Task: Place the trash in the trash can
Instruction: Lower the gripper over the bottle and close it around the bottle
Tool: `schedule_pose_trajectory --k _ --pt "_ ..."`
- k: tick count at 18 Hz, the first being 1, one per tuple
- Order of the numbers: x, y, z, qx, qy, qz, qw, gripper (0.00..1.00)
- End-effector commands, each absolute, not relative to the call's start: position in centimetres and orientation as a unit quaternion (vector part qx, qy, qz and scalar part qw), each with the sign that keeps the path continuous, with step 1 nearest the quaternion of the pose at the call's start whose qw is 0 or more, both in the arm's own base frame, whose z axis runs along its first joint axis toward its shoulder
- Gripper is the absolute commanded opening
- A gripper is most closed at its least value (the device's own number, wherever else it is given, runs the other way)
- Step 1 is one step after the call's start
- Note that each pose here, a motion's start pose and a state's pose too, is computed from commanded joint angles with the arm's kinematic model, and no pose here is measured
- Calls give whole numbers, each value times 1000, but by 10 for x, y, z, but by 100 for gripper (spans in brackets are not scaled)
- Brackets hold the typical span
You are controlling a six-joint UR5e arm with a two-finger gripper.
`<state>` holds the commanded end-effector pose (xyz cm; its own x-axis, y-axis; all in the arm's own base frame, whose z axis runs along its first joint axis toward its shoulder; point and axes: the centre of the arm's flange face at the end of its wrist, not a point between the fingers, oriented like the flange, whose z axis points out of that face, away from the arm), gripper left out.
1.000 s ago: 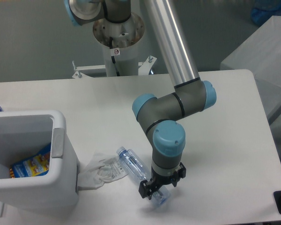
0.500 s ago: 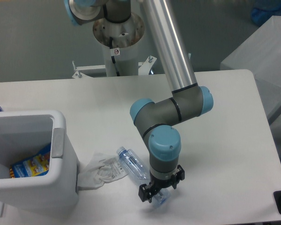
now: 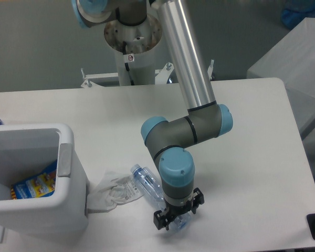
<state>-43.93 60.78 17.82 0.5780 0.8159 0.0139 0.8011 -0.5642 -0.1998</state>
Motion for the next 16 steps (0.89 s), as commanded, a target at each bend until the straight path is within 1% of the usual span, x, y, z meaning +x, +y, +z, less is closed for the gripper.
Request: schedule_pose_trajectory --k 3,6,8,11,16 --pt "-439 607 177 -884 -458 40 91 89" --pt "-438 607 179 -885 -455 40 92 83" --pt "-439 608 181 -885 -454 40 94 81" --pt "-438 607 182 -886 -453 40 94 73" --pt "-438 607 183 -886 -451 42 93 69"
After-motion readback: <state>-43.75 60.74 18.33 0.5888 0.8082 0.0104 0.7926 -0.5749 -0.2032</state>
